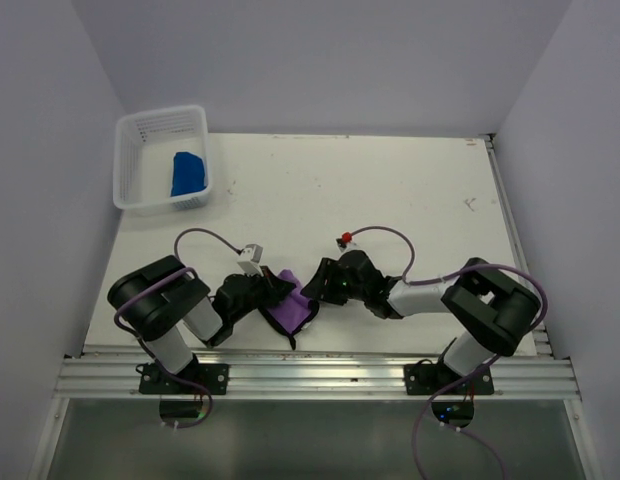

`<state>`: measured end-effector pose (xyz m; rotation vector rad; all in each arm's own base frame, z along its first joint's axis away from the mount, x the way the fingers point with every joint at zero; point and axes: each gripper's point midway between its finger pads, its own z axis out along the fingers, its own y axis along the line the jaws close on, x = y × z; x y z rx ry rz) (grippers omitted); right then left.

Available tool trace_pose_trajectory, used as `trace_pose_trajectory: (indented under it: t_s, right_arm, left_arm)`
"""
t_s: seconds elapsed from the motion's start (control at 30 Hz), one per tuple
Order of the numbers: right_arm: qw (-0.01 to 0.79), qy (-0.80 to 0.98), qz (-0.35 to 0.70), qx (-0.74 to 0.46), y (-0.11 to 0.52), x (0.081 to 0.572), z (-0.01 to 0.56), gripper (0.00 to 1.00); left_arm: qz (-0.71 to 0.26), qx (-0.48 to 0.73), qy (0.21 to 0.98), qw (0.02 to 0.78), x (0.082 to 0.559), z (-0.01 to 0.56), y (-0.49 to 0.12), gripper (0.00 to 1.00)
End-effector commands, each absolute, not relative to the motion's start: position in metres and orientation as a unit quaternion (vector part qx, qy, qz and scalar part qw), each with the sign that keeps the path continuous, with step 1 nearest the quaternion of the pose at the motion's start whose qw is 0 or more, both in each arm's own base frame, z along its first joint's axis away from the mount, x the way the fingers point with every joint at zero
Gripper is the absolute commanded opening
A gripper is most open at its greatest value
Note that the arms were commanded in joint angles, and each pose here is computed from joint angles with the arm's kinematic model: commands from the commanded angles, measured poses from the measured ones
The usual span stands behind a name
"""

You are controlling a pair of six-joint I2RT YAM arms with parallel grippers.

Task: Roll the towels
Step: Roll the towel

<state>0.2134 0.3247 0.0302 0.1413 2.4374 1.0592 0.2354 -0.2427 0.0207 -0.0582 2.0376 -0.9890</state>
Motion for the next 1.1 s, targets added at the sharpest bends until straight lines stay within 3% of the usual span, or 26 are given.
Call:
trace_pose_trajectory:
  t_s: [0.0, 0.63, 0.83, 1.07]
  right_arm:
    - [0.215, 0.893, 0.392, 0.048, 0.327, 0.205, 0.026, 0.5]
    - [0.189, 0.919, 0.346, -0.014, 0.322, 0.171, -0.001, 0.49]
    - [0.198, 0.936, 0.292, -0.025, 0.305, 0.168, -0.016, 0.38]
    - [0.221, 0.938, 0.263, -0.052, 0.308, 0.17, -0.01, 0.17]
  left_arm:
    - [-0.342, -0.017, 0.846, 0.409, 0.229, -0.006, -0.226, 0.0]
    - [-0.324, -0.018, 0.851, 0.414, 0.234, -0.007, -0.222, 0.0]
    - [-0.322, -0.018, 0.85, 0.417, 0.237, -0.004, -0.223, 0.0]
    - [-0.321, -0.02, 0.847, 0.423, 0.242, 0.002, -0.225, 0.0]
